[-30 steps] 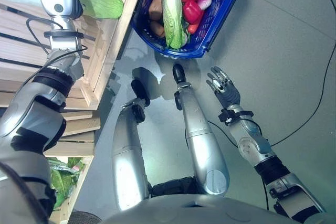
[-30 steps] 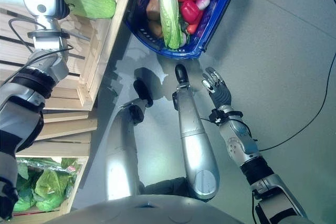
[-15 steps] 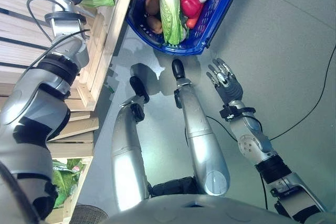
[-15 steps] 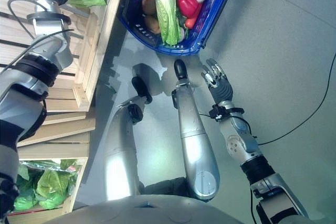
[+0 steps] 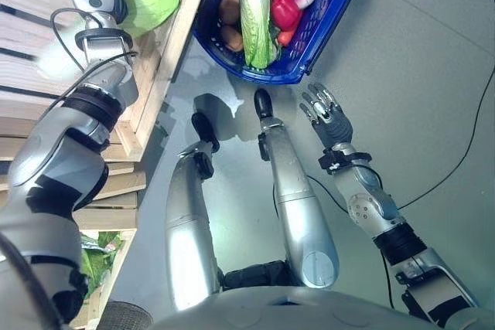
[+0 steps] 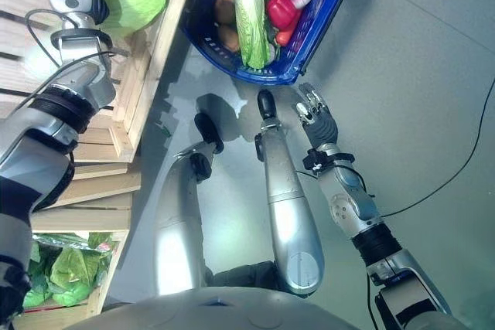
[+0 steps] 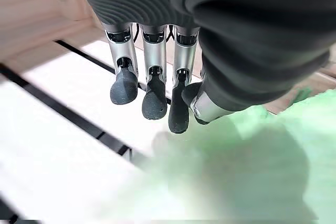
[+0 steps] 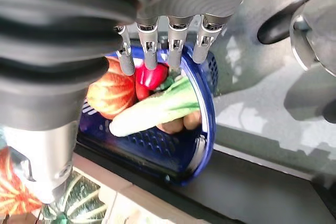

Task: Pick up fruits and vegetables into the basket

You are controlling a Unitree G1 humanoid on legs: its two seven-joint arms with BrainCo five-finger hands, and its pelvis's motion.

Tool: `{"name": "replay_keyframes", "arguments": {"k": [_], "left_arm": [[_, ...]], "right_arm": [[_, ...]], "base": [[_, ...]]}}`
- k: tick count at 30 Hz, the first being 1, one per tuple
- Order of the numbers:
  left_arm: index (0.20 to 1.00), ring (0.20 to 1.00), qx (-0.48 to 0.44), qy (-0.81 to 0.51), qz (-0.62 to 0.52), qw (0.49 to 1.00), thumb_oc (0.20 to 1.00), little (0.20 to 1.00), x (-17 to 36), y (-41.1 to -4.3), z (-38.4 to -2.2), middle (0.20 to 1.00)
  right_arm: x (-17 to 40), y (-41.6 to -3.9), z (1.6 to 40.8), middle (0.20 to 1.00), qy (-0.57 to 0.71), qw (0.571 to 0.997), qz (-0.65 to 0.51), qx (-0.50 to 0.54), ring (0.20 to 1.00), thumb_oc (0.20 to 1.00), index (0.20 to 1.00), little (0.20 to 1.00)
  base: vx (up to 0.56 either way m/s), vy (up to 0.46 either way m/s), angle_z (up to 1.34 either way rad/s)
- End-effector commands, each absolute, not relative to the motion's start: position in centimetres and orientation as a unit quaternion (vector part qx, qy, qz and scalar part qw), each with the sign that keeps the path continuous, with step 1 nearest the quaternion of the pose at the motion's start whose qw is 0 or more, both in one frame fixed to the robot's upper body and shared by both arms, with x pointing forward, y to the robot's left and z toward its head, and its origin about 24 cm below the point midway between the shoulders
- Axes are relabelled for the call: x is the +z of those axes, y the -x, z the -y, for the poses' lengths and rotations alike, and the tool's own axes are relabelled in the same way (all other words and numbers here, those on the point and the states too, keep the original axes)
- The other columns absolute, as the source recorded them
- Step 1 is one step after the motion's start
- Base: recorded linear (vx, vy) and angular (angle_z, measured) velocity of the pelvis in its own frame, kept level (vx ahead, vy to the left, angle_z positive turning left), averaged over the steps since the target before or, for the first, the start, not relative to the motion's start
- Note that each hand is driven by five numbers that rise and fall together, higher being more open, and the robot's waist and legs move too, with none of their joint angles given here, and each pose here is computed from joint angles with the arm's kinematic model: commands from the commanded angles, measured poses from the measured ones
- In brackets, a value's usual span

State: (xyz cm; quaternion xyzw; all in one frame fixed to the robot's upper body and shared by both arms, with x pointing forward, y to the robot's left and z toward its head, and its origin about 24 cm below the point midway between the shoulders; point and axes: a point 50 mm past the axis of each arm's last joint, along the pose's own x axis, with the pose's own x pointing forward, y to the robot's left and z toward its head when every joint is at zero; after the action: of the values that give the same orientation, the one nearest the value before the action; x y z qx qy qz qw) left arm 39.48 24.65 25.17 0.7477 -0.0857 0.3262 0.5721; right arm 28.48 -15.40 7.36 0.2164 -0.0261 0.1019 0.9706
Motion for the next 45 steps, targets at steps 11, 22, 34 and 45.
{"name": "replay_keyframes", "arguments": {"k": [11, 22, 34, 45], "left_arm": [[1.0, 1.0, 0.369, -0.675, 0.06, 0.636, 1.0, 1.0, 21.4, -37.2, -28.6, 1.0], [1.0, 1.0, 0.409, -0.437, 0.207, 0.774, 1.0, 1.0, 19.0, -35.8, -25.9, 1.0], [1.0, 1.0, 0.377, -0.337, 0.246, 0.827, 1.0, 1.0, 16.0, -34.6, -22.9, 1.0], [1.0, 1.0, 0.362, -0.417, 0.148, 0.82, 1.0, 1.0, 13.4, -35.6, -23.1, 1.0]], "right_arm": [[7.8, -27.2, 14.2, 1.0, -0.224, 0.967, 0.048, 0.115, 1.0, 1.0, 1.0, 1.0], [7.6, -26.7, 13.7, 1.0, -0.233, 0.966, 0.05, 0.103, 1.0, 1.0, 1.0, 1.0], [7.8, -27.2, 12.7, 1.0, -0.24, 0.965, 0.047, 0.094, 1.0, 1.0, 1.0, 1.0], [7.6, -27.8, 12.5, 1.0, -0.25, 0.962, 0.039, 0.106, 1.0, 1.0, 1.0, 1.0]], "base": [[-0.01, -0.033, 0.06], [0.0, -0.022, 0.04], [0.0, -0.005, 0.0], [0.0, 0.0, 0.0]]}}
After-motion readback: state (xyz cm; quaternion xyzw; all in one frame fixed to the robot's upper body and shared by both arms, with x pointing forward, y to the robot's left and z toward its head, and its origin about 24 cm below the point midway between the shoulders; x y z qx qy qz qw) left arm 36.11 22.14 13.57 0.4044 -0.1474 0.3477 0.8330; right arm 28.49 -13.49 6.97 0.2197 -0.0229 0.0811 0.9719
